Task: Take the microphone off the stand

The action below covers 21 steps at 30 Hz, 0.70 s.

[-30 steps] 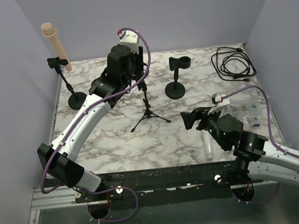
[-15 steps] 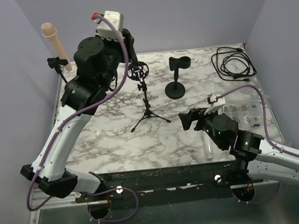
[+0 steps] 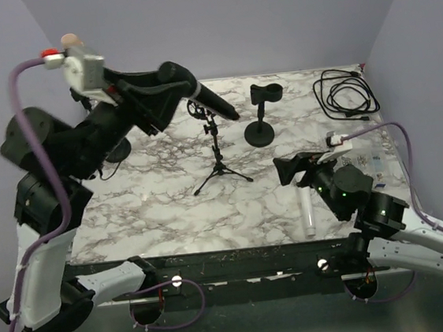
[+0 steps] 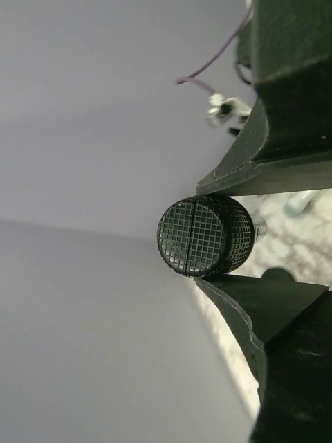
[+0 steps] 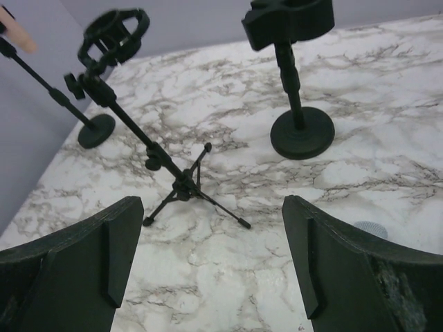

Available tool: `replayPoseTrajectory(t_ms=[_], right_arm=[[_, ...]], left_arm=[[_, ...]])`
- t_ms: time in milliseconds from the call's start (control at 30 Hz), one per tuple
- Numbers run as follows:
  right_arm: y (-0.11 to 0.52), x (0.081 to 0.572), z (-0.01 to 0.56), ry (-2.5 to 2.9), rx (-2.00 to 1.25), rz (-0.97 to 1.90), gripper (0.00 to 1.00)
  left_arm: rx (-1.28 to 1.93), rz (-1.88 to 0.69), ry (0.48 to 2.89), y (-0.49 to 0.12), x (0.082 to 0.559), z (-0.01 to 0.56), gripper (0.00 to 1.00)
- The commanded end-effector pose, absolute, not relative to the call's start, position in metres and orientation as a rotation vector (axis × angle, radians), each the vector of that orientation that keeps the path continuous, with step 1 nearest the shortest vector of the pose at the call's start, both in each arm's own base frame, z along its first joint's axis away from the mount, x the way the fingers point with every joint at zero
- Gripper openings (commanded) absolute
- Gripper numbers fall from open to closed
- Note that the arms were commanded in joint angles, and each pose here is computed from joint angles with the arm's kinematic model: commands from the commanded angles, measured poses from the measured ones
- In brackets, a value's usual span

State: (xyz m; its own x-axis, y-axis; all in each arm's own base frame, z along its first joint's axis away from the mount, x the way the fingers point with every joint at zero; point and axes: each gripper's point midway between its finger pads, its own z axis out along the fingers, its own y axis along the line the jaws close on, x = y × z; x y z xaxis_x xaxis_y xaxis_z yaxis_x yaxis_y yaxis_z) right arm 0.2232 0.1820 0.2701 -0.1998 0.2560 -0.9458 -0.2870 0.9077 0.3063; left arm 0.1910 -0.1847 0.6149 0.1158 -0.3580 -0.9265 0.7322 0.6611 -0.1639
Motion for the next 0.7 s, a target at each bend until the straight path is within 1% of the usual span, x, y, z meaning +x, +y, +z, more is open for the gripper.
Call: replayPoseTrajectory(t_ms=[0,100,300,467,667], right_arm=[[0.145,0.215,0.314,1.61,0.085,0.495,0.89],[0.128,0.202,0.34,1.531,0.114,0.567,0.89],[0.093,0.181,0.381,1.414,0.169,0.655,0.89],[0.08,0.178,0.384,1.422,0.185,0.629,0.89],[0.08,0.176,0.379,1.425,0.189,0.644,0.89]], left_arm=[[0.611,-1.15,1.645,-0.277,0.203,0.498,0.0],[0.666,-1.27,1.75,-0.31,0.206,0.459,0.0],[0.638,-1.25,2.016,-0.368,0.227,0.37,0.0],[0.598,-1.273,2.229,-0.407,0.232,0.309,0.0],[0.53,-1.232,2.368,-0.436,0.237,0.257,0.0]])
